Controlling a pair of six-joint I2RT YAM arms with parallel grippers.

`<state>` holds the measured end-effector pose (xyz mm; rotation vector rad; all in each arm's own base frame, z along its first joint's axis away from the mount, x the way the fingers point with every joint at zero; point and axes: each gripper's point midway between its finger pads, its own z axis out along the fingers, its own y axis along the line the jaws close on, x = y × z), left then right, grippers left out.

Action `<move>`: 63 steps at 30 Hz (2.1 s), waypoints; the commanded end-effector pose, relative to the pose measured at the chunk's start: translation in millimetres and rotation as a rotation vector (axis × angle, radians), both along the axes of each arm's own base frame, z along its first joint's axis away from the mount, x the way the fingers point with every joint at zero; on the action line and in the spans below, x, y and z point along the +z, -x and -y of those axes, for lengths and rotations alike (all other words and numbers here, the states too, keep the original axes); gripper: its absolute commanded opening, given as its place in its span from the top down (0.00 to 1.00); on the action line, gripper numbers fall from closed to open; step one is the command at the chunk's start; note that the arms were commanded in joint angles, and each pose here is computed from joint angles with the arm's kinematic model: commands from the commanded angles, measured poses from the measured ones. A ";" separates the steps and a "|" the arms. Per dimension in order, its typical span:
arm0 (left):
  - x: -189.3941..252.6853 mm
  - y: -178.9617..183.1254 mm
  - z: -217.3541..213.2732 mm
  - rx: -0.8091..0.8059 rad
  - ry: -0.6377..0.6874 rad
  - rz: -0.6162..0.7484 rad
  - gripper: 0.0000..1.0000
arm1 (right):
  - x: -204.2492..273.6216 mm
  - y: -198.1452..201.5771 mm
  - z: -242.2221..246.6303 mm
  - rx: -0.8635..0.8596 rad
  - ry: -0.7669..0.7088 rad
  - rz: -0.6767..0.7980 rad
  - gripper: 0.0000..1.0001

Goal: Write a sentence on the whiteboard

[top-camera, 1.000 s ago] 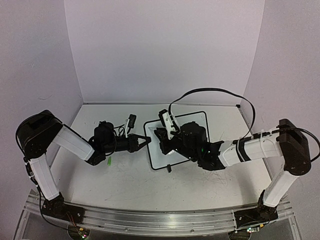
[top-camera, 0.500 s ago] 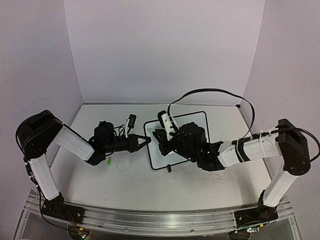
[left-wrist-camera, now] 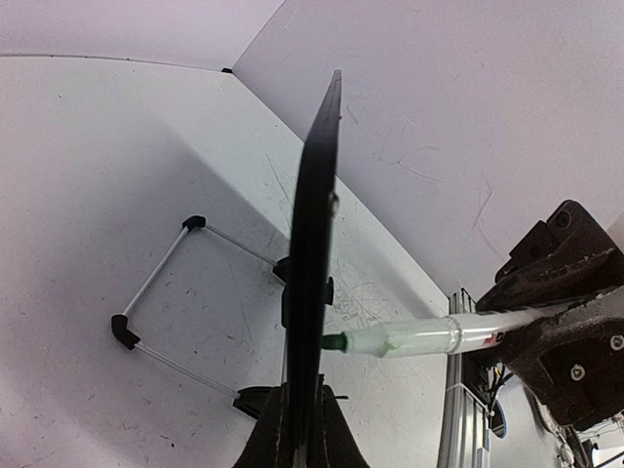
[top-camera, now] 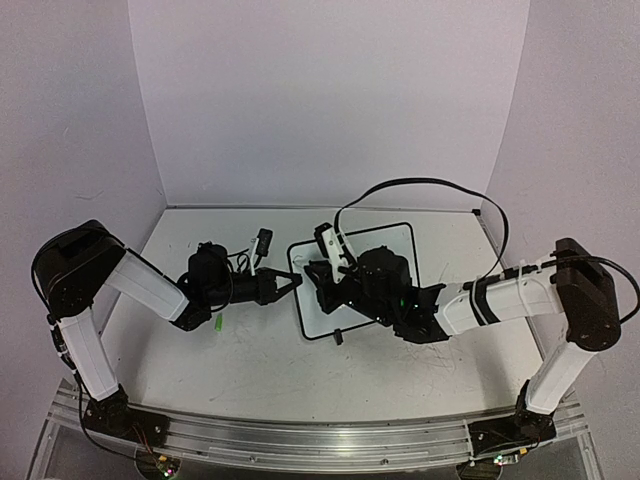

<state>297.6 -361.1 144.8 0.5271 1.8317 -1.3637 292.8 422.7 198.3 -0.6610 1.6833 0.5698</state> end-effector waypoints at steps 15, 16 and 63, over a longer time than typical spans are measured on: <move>2.7 -5.3 -5.6 0.036 -0.001 0.010 1.00 | -22.3 5.2 10.5 -0.027 0.027 -0.053 1.00; 2.0 -5.1 -5.8 0.036 -0.002 0.008 1.00 | -22.8 5.6 11.0 -0.027 0.027 -0.054 1.00; 1.7 -2.1 -9.8 0.037 -0.008 0.016 1.00 | -24.1 -14.3 34.4 -0.188 0.028 -0.056 1.00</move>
